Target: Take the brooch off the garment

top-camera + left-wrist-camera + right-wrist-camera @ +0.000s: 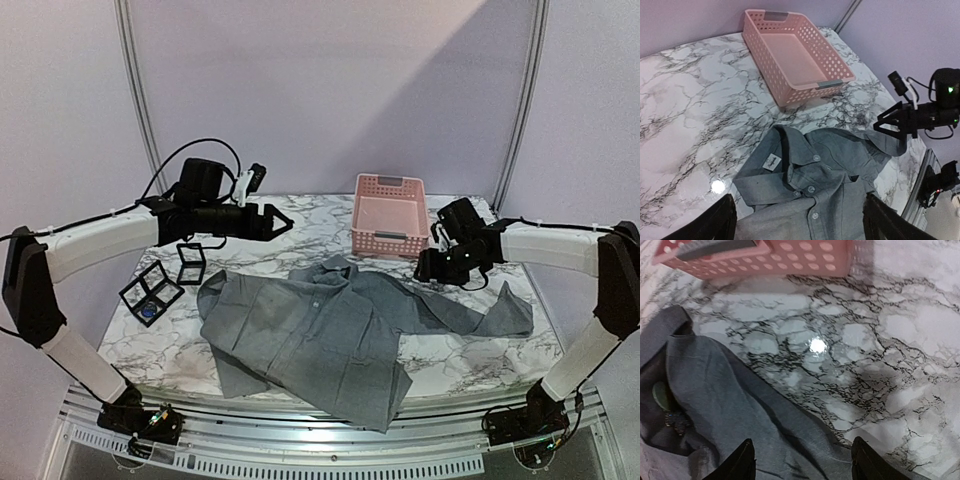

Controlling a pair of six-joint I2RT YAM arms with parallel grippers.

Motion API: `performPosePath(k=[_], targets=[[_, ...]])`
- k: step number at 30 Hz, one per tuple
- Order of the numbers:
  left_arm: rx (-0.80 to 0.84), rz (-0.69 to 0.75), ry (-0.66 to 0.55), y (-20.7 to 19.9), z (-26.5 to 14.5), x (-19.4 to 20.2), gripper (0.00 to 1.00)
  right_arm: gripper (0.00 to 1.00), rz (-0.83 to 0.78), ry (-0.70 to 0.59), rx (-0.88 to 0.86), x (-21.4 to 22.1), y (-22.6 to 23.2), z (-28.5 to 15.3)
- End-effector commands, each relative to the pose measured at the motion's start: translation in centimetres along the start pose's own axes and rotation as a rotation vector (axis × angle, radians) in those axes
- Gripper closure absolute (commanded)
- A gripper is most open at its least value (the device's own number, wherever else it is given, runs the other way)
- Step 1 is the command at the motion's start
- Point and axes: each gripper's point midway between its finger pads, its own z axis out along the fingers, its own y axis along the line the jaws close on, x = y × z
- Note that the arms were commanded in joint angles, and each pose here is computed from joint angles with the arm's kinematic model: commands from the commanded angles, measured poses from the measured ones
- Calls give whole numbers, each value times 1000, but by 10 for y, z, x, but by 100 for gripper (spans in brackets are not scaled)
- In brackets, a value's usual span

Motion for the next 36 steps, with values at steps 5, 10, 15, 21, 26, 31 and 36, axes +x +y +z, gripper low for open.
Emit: performPosePath(k=[5, 10, 15, 21, 26, 31, 36], targets=[[59, 28, 72, -22, 18, 34, 12, 36, -56, 130, 129, 27, -20, 31], [51, 62, 135, -32, 30, 51, 12, 41, -57, 165, 155, 37, -26, 42], [62, 111, 203, -55, 45, 66, 12, 76, -39, 132, 169, 33, -29, 42], [16, 62, 166, -60, 57, 68, 6, 100, -14, 53, 163, 18, -26, 36], [17, -44, 84, -75, 79, 58, 3, 100, 3, -50, 196, -11, -38, 18], [7, -86, 89, -81, 108, 61, 2, 100, 9, -115, 192, -35, -49, 7], [-80, -38, 150, -77, 132, 77, 2, 100, 22, -134, 254, -42, -68, 5]])
